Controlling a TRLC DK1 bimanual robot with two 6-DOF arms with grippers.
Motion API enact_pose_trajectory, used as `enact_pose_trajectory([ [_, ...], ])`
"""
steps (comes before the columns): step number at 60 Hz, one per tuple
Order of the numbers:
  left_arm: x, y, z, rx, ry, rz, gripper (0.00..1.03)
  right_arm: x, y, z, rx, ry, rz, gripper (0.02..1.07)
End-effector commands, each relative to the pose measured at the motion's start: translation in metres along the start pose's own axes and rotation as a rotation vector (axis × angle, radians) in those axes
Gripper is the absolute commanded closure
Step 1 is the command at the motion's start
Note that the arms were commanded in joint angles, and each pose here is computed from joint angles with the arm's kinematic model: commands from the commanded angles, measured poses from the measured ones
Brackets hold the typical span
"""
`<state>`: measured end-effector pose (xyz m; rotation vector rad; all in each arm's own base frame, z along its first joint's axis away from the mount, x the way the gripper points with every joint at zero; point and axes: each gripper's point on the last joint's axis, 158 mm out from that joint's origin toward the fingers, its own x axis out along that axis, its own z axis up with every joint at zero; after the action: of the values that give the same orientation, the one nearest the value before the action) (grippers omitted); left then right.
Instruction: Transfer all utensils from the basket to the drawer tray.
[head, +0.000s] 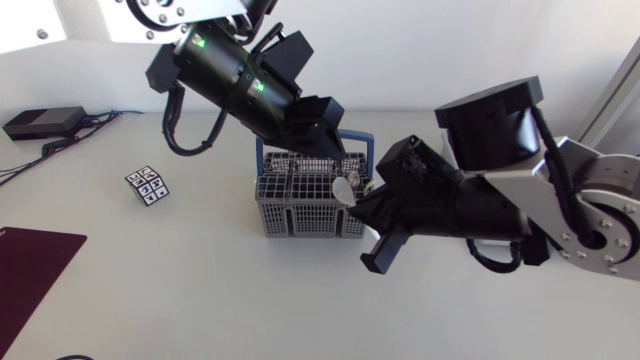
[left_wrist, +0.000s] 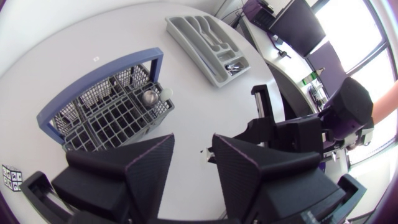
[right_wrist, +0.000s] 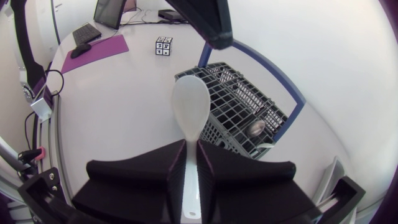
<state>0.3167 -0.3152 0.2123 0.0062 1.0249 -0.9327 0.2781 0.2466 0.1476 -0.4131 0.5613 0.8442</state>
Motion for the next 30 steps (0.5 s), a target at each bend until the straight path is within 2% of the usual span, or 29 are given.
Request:
enact_pose_trajectory([
  [1,-0.023,-0.004,0.021,0.001,-0.08,-0.005,0.49,-0.008,-0.003,-0.012,-0.003,0.014,0.01,0.96],
  [13,-0.011,0.003,0.022,0.023,-0.101,-0.002,0.46,-0.034,-0.041,-0.039,0.039,0.027,0.014,0.96],
  [30,0.014,0.023,0.02,0.041,-0.089,0.064,0.46,-0.063,-0.096,-0.101,0.044,0.102,-0.007,0.96],
])
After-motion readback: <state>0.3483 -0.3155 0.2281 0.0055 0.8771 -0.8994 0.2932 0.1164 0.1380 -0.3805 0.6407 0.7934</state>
